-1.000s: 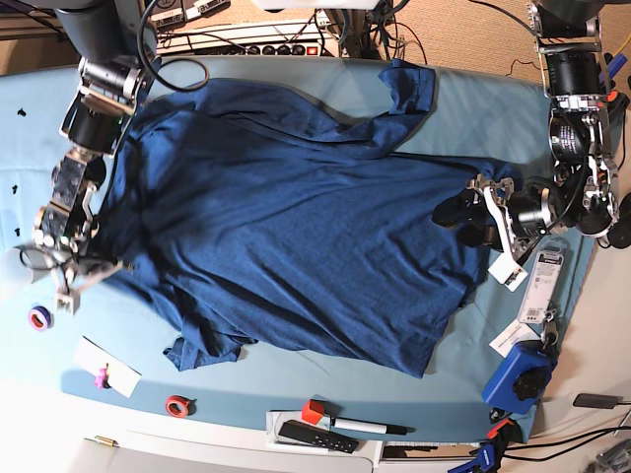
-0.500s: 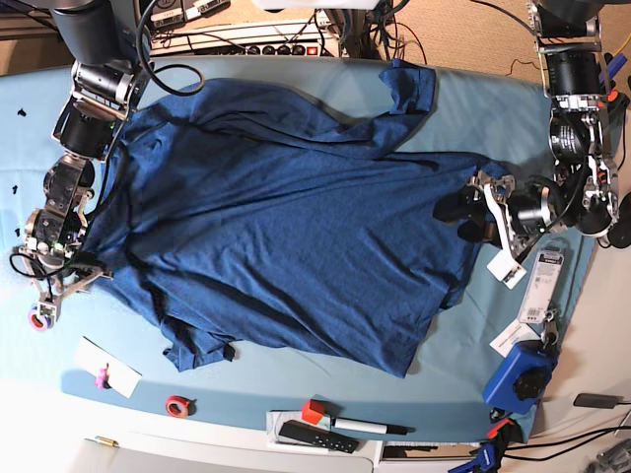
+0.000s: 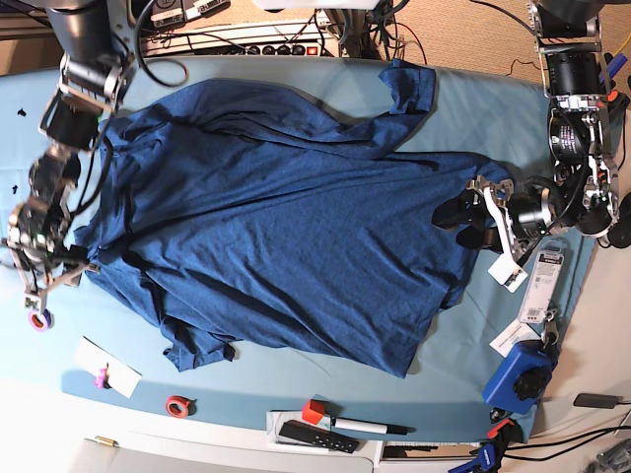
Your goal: Layout the t-shirt on the table in an organized manner, then fold the t-shirt properly
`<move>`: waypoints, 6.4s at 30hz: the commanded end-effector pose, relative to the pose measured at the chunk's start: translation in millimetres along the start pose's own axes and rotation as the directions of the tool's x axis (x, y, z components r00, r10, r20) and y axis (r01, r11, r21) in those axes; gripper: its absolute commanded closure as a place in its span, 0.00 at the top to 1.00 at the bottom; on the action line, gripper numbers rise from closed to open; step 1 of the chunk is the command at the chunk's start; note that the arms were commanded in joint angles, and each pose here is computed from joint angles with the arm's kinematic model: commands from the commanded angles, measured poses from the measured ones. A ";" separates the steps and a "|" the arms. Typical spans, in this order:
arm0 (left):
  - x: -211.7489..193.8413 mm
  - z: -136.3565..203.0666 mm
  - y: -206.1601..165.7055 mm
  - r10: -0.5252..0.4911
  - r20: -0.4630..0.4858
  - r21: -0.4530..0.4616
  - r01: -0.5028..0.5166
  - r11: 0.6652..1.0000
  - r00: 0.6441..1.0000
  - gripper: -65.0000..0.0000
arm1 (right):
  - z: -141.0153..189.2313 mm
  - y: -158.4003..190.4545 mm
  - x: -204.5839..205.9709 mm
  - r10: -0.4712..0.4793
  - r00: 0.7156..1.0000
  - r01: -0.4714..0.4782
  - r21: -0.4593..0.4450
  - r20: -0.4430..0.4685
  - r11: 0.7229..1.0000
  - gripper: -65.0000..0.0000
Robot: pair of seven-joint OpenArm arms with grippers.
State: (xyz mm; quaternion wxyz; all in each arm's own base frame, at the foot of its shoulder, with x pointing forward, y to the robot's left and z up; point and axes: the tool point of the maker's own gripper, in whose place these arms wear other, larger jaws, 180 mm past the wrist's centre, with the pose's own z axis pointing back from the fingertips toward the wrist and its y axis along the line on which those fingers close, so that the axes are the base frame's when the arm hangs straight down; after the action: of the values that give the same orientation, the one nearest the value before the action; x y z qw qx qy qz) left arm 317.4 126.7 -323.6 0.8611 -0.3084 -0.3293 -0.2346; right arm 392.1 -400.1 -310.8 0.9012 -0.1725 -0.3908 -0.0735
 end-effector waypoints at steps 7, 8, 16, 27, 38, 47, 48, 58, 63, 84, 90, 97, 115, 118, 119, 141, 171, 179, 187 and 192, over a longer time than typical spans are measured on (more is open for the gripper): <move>17.8 7.9 1.9 -0.031 0.052 0.006 0.031 1.000 0.998 0.56 | 52.5 16.3 -5.3 0.106 0.989 -0.109 0.028 0.104 0.994 0.50; 17.9 7.8 1.3 -0.039 0.052 0.003 0.039 0.999 0.998 0.56 | 61.2 22.1 -13.2 0.127 0.986 -0.131 0.033 0.107 0.991 0.50; 20.2 7.9 0.8 -0.047 0.065 0.001 0.047 0.999 0.997 0.56 | 153.1 79.3 -58.8 0.277 0.940 -0.305 0.127 0.200 0.944 0.50; 17.1 7.7 0.6 -0.053 0.048 0.000 0.053 0.999 0.997 0.56 | 224.7 99.8 -148.5 0.349 0.936 -0.349 0.255 0.044 0.902 0.50; 14.8 7.8 0.4 -0.076 0.037 -0.003 0.076 0.997 0.996 0.56 | 242.7 92.7 -160.6 0.073 0.997 -0.079 0.261 0.033 0.962 0.50; 16.0 8.1 0.5 -0.089 0.041 -0.005 0.089 0.996 0.995 0.56 | 197.5 43.5 -185.1 -0.423 0.906 0.415 0.196 -0.003 0.888 0.50; 16.0 8.2 0.6 -0.089 0.040 -0.005 0.089 0.996 0.995 0.56 | 190.8 45.9 -192.4 -0.456 0.890 0.449 0.222 -0.024 0.865 0.50; 17.3 8.1 0.2 -0.088 0.048 -0.006 0.089 0.996 0.995 0.56 | 176.5 65.0 -210.7 -0.540 0.835 0.543 0.332 -0.108 0.772 0.50; 17.2 8.1 0.2 -0.088 0.047 -0.006 0.088 0.996 0.995 0.56 | 175.9 71.2 -212.1 -0.529 0.839 0.538 0.342 -0.128 0.770 0.50; -39.3 28.7 -24.3 0.059 -0.077 -0.164 -0.071 0.984 0.995 0.56 | 182.1 85.3 -217.0 -0.466 0.866 0.497 0.406 -0.182 0.766 0.00; -90.8 30.0 -46.2 0.147 -0.150 -0.214 -0.177 0.961 0.978 0.56 | 181.5 82.0 -214.5 -0.457 0.872 0.487 0.410 -0.176 0.771 0.00; -119.2 33.0 -61.1 0.205 -0.192 -0.237 -0.249 0.939 0.960 0.56 | 181.6 82.0 -214.7 -0.457 0.872 0.487 0.410 -0.177 0.771 0.00; -155.0 18.1 -100.5 0.303 -0.225 -0.290 -0.360 0.887 0.926 0.56 | 184.6 87.7 -213.8 -0.465 0.863 0.502 0.436 -0.197 0.746 0.00; -160.8 12.2 -102.6 0.298 -0.242 -0.273 -0.360 0.892 0.923 0.56 | 186.1 90.1 -212.1 -0.474 0.857 0.511 0.450 -0.202 0.733 0.00; -163.3 10.1 -103.1 0.296 -0.250 -0.265 -0.359 0.895 0.922 0.56 | 186.6 91.0 -211.6 -0.476 0.856 0.513 0.455 -0.204 0.728 0.00; -140.8 21.1 -105.6 0.316 -0.170 -0.347 -0.357 0.868 0.933 0.00 | 205.2 29.0 -203.4 -0.425 0.887 0.459 0.446 -0.179 0.769 0.00; -138.4 19.9 -105.7 0.311 -0.162 -0.351 -0.350 0.869 0.936 0.00 | 166.1 119.9 -220.5 -0.397 0.876 0.482 0.525 -0.274 0.702 0.00; -137.7 19.8 -105.4 0.310 -0.160 -0.351 -0.348 0.869 0.937 0.00 | 182.3 138.5 -199.0 -0.408 0.872 0.478 0.648 -0.269 0.594 0.00; -135.5 19.4 -104.3 0.306 -0.156 -0.351 -0.343 0.871 0.939 0.00 | 208.9 137.0 -179.2 -0.339 0.919 0.378 0.689 -0.201 0.618 0.00; -123.8 17.6 -99.3 0.286 -0.133 -0.353 -0.315 0.881 0.949 0.00 | 231.3 133.0 -165.5 -0.262 0.957 0.274 0.691 -0.126 0.669 0.00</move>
State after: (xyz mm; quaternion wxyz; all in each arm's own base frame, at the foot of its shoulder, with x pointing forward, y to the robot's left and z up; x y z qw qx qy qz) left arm 161.5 93.3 -372.3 0.8323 -0.4978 -0.1801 -0.1642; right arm 154.1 -191.2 -327.3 0.8885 0.2402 -0.3868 -0.0580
